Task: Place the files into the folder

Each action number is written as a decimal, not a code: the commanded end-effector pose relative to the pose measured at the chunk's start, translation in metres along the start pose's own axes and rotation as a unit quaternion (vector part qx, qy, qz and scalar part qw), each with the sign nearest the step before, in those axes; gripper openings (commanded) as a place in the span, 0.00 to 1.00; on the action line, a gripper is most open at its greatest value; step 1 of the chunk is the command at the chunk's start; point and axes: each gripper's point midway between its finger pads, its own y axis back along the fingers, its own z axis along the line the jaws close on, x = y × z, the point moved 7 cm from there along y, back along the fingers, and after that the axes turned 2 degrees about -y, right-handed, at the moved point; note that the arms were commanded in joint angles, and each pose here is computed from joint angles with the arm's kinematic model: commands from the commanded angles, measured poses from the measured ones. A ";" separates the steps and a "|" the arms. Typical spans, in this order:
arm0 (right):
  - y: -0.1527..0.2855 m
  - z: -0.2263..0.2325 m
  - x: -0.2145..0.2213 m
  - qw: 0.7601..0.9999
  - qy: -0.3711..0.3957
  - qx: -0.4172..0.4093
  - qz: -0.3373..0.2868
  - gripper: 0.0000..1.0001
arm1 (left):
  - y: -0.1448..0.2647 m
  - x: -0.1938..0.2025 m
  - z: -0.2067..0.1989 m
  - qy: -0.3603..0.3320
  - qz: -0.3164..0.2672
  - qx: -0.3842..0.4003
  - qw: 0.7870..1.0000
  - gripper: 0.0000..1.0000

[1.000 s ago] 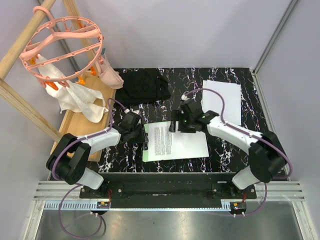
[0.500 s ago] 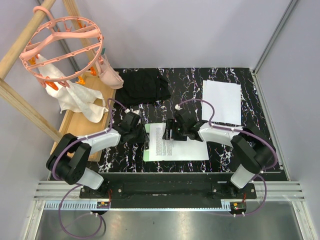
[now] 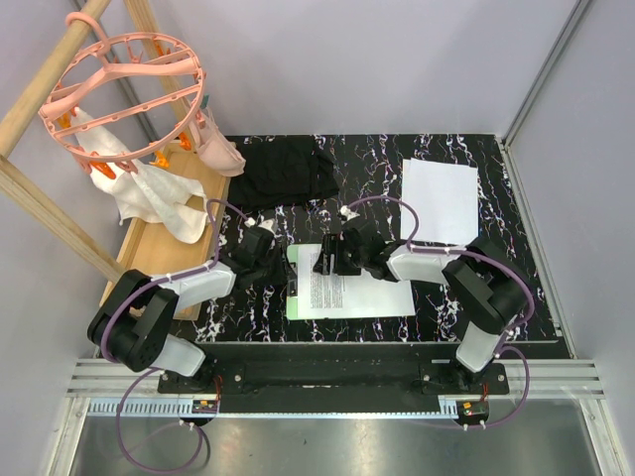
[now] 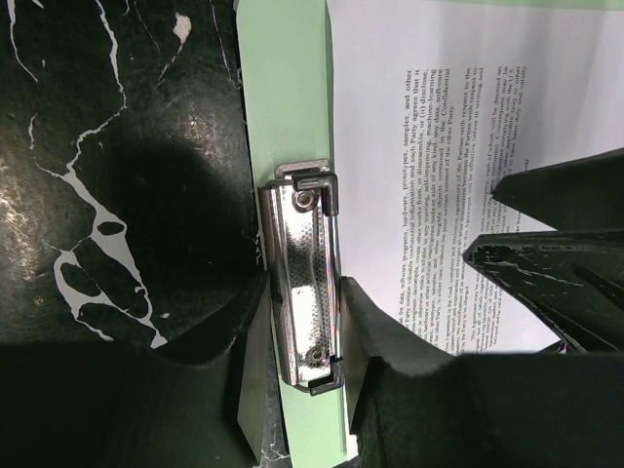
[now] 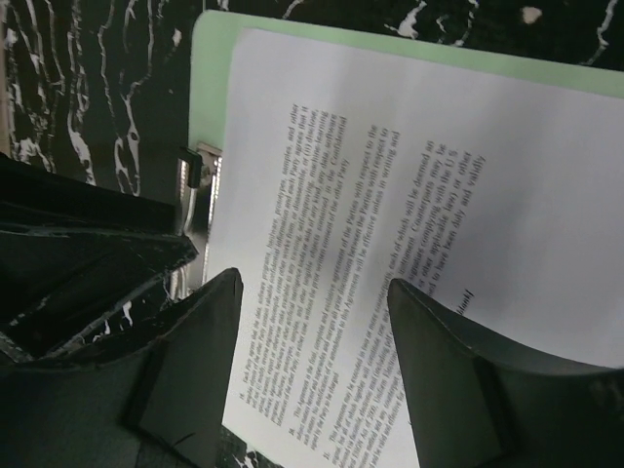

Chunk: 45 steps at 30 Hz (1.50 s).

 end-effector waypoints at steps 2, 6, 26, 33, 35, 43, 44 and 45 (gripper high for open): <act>-0.020 -0.014 0.027 0.998 -0.025 -0.009 0.051 0.70 | 0.000 0.008 -0.002 0.005 0.014 0.015 1.000 0.00; -0.020 -0.003 0.022 0.997 -0.043 -0.036 0.047 0.70 | 0.000 0.008 -0.002 0.009 0.014 0.011 1.000 0.00; 0.095 0.012 -0.034 0.989 0.068 0.128 -0.006 1.00 | 0.001 0.007 0.000 0.016 0.030 -0.019 0.999 0.00; 0.140 -0.025 -0.043 0.970 0.077 0.230 -0.029 1.00 | 0.000 0.005 0.000 0.014 0.031 -0.021 0.999 0.00; 0.149 -0.043 -0.049 0.968 0.057 0.243 -0.031 1.00 | 0.000 0.006 0.000 0.012 0.034 -0.021 0.999 0.00; 0.156 -0.078 -0.051 0.964 0.026 0.264 -0.020 1.00 | 0.001 0.003 -0.001 0.007 0.036 -0.026 0.999 0.00; 0.155 -0.079 -0.051 0.963 0.026 0.266 -0.018 1.00 | 0.001 0.002 -0.002 0.006 0.036 -0.027 0.999 0.00; 0.155 -0.079 -0.050 0.963 0.026 0.266 -0.016 1.00 | 0.001 0.002 -0.002 0.005 0.037 -0.026 0.999 0.00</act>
